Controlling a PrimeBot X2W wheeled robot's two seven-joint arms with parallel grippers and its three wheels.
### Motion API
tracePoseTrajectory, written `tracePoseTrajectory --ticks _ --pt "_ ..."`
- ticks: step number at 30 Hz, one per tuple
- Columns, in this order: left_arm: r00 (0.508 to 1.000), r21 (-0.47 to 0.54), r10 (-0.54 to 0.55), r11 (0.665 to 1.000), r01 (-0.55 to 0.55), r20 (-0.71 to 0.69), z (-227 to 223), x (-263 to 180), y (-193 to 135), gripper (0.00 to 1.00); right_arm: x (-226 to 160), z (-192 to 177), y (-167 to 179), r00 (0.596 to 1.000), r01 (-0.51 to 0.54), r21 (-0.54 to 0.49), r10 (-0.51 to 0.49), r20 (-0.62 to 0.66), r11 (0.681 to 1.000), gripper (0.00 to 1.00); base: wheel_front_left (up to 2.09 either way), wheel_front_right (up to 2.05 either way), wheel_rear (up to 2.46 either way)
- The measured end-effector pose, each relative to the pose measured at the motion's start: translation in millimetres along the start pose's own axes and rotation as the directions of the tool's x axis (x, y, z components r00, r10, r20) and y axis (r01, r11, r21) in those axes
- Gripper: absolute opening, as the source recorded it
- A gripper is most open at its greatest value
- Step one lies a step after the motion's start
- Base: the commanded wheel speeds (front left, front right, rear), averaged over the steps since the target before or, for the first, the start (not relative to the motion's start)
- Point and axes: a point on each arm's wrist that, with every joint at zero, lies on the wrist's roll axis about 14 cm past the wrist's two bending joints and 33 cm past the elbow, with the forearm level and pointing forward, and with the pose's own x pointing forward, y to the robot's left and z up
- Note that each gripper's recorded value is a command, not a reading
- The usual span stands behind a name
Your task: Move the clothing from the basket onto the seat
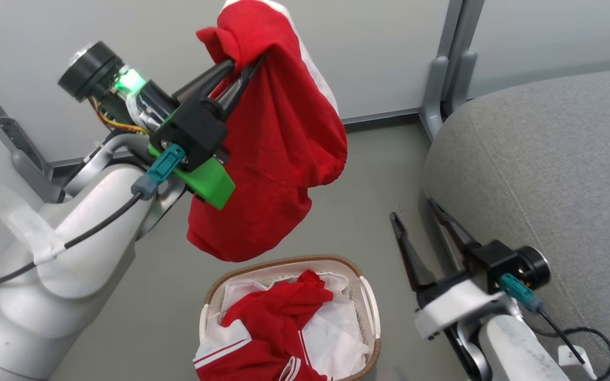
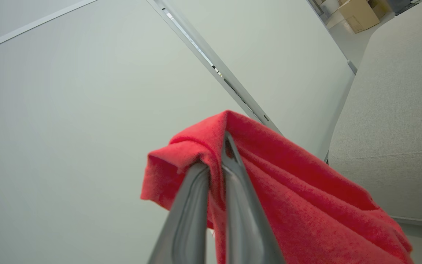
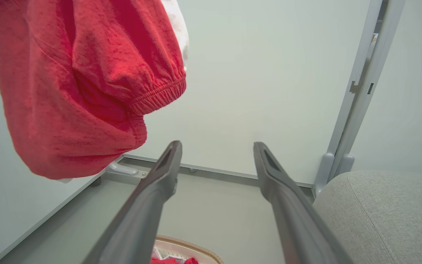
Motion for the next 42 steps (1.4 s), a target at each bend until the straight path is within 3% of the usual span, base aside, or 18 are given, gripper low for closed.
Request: tracePoseTrajectory --ticks 5,8,17,24,35,37,39,40,42 --pt "1.0 0.007 0.002 1.0 -0.002 0.027 11 7 4 0.0 15 8 25 0.996 -0.081 0.052 0.08 0.026 0.995 1.0 0.0 0.0 0.0" --pt "0.999 -0.004 -0.002 1.0 0.003 0.042 14 8 0 0.0 19 -8 42 0.991 -0.132 0.093 0.135 -0.026 0.987 1.0 0.0 0.0 0.0" --pt "0.997 -0.005 -0.016 1.0 0.016 0.079 25 9 -7 0.0 43 -14 47 0.982 -0.169 0.095 0.175 -0.066 0.981 1.0 0.0 0.0 0.0" --pt "0.996 -0.006 -0.025 1.0 0.026 0.088 29 8 -12 0.0 57 1 71 0.964 -0.262 0.068 0.264 -0.033 0.963 1.0 0.0 0.0 0.0" --pt "0.999 -0.046 -0.006 0.999 0.008 0.045 14 0 -15 0.0 60 43 92 0.941 -0.33 0.043 0.326 0.09 0.943 1.0 0.0 0.0 0.0" --pt "0.999 -0.059 0.0 0.998 0.002 0.042 12 -1 -16 0.0 60 45 92 0.941 -0.329 0.046 0.323 0.097 0.943 0.52 0.0 0.0 0.0" --pt "0.999 -0.074 0.009 0.997 -0.007 0.04 11 -3 -17 0.0 60 46 90 0.944 -0.322 0.054 0.316 0.1 0.945 0.27 0.0 0.0 0.0" --pt "0.999 -0.077 0.014 0.997 -0.01 0.041 10 -4 -17 0.0 61 46 89 0.944 -0.321 0.054 0.315 0.098 0.946 0.0 0.0 0.0 0.0" --pt "0.999 -0.09 0.025 0.996 -0.022 0.035 8 -7 -17 0.0 61 44 87 0.946 -0.315 0.043 0.31 0.091 0.948 0.0 0.0 0.0 0.0"
